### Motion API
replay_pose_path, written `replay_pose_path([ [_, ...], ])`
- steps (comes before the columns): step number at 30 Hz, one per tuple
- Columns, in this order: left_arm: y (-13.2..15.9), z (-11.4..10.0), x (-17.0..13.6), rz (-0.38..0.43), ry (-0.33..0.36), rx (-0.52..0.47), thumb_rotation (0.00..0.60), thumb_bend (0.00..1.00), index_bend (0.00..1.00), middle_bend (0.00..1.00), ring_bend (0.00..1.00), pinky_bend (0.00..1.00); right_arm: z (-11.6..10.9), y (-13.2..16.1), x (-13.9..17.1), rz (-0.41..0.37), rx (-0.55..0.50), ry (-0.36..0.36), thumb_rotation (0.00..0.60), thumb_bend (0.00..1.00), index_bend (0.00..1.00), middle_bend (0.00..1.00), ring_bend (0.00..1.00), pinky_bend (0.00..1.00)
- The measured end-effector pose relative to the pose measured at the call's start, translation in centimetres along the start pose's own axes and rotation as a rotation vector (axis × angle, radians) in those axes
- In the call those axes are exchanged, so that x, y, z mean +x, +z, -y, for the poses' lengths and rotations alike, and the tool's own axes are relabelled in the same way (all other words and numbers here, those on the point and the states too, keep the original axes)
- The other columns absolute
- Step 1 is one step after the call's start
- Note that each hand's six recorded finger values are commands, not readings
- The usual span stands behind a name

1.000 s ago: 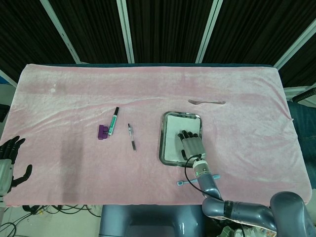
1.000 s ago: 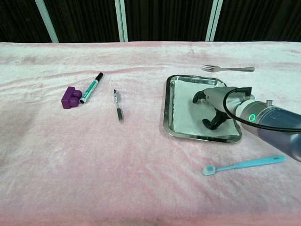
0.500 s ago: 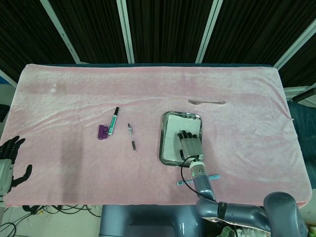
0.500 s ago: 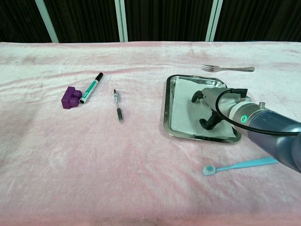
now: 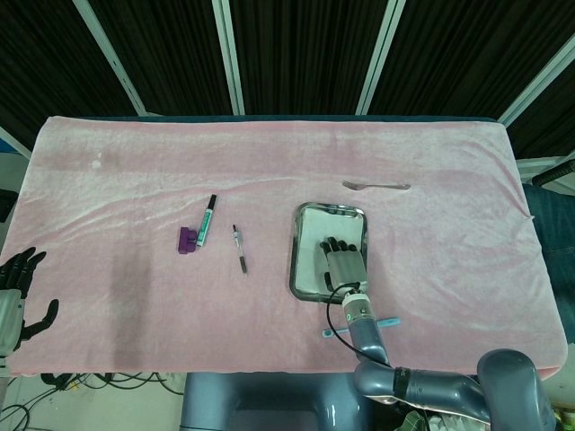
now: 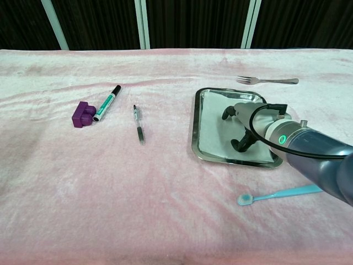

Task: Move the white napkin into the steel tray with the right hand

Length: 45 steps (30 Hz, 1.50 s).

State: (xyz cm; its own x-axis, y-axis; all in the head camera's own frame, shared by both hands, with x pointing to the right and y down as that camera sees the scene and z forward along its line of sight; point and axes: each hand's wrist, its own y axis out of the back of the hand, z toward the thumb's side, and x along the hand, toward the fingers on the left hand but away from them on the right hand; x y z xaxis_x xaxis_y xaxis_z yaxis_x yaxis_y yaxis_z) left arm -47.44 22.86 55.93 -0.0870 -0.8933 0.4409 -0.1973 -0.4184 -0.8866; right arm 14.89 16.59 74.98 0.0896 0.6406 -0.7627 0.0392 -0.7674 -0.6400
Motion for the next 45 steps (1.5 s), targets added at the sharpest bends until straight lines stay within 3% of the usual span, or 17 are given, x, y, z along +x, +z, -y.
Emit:
replay_pose_path([
  [45,0.0,0.0,0.1,0.001,0.003,0.003,0.600,0.41,0.11,0.03,0.00,0.10,-1.6,0.4,0.0,-0.025,-0.038,-0.058,0.600,0.41,0.21,0.13,0.15,0.21],
])
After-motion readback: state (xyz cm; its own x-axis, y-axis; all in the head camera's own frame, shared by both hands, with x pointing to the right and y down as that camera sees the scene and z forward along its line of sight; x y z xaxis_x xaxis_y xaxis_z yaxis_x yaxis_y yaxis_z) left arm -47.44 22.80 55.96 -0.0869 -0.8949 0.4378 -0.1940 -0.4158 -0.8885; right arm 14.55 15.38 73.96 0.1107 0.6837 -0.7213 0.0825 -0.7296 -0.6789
